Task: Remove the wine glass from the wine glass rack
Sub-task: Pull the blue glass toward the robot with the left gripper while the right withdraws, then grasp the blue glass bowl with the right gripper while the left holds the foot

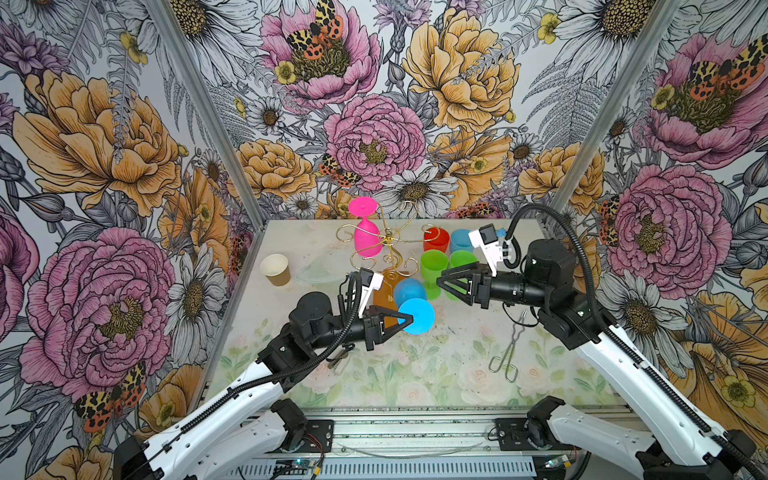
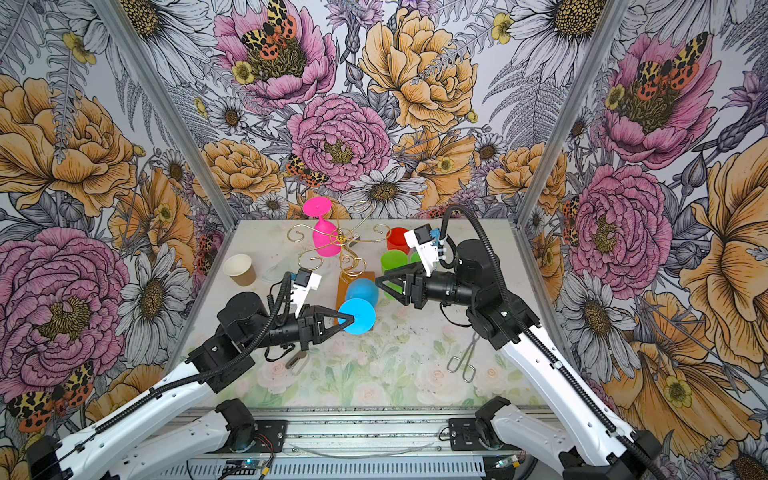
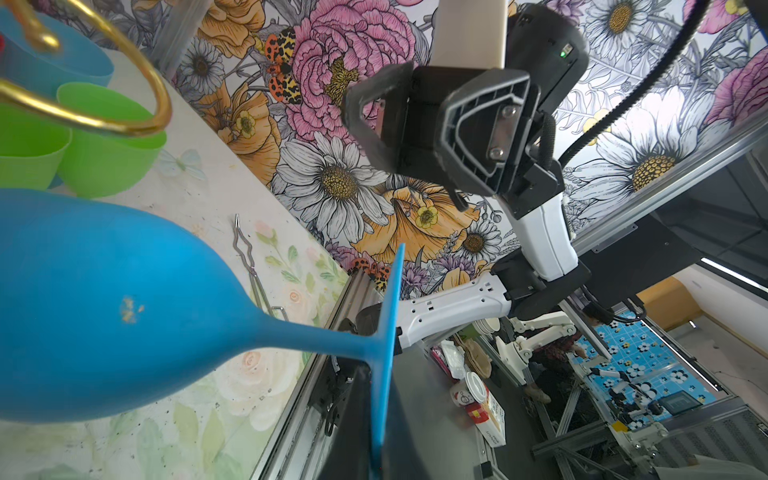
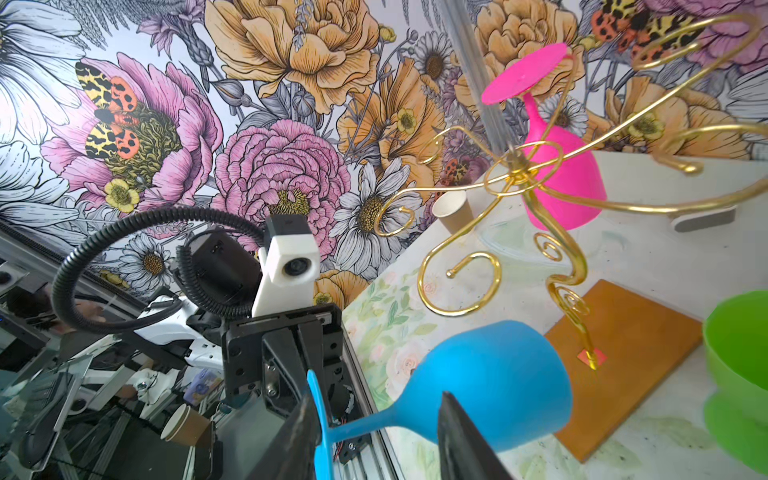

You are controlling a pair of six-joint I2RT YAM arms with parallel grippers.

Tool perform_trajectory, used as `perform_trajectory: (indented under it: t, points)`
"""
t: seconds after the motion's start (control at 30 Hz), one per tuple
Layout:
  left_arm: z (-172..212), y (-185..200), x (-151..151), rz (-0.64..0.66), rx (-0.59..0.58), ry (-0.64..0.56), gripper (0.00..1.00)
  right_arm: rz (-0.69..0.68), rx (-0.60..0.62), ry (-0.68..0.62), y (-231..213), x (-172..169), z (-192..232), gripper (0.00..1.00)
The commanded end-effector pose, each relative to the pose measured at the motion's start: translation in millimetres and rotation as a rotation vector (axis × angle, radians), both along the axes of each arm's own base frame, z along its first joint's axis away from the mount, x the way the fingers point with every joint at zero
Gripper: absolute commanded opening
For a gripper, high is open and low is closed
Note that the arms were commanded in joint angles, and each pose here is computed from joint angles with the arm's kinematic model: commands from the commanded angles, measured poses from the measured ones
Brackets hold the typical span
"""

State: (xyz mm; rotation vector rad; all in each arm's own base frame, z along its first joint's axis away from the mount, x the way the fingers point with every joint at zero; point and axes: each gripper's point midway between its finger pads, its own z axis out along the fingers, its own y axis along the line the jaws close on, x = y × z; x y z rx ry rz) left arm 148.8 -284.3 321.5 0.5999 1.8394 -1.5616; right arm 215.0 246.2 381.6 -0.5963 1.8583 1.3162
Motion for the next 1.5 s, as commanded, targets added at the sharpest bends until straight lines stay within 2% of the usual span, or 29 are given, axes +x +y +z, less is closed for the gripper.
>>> perform_trajectory:
  t: [0.0,0.1,0.33,0.4,0.53,0.77,0.87,1.03,1.17,1.47]
  points:
    - [-6.3,-0.7,-9.9,-0.009,0.159,-0.121,0.00,-0.033,0.009,0.080,-10.7,3.7,-16.8,0.55]
    - [-11.9,-3.3,-15.5,-0.012,0.264,-0.203,0.00,-0.077,0.018,0.150,-22.1,11.9,-30.0,0.57]
    - [-26.3,-19.9,-26.4,-0.072,0.402,-0.346,0.00,-0.261,0.006,0.271,-49.4,46.5,-58.5,0.60]
    - [-35.4,-24.5,-29.8,-0.083,0.475,-0.409,0.00,-0.333,-0.019,0.321,-60.0,58.8,-74.6,0.60]
    - [-54.3,-29.6,-31.8,-0.088,0.601,-0.565,0.00,-0.364,-0.049,0.408,-63.9,70.3,-95.0,0.59]
    - [-78.4,-23.3,-21.7,-0.071,0.832,-0.922,0.00,-0.310,-0.074,0.466,-53.8,78.6,-98.9,0.61]
    - [-91.5,-21.6,-25.9,-0.121,0.921,-1.074,0.00,-0.285,-0.084,0.475,-48.4,82.5,-97.5,0.63]
    - [-102.2,-15.6,-20.9,-0.148,1.006,-1.183,0.00,-0.222,-0.063,0.470,-38.1,84.1,-83.8,0.64]
    - [-112.3,-8.1,-11.2,-0.133,1.129,-1.290,0.00,-0.170,-0.050,0.489,-30.0,80.2,-75.3,0.61]
    - [-125.9,5.5,5.2,-0.107,1.306,-1.437,0.00,-0.023,-0.147,0.514,0.2,47.8,-91.5,0.59]
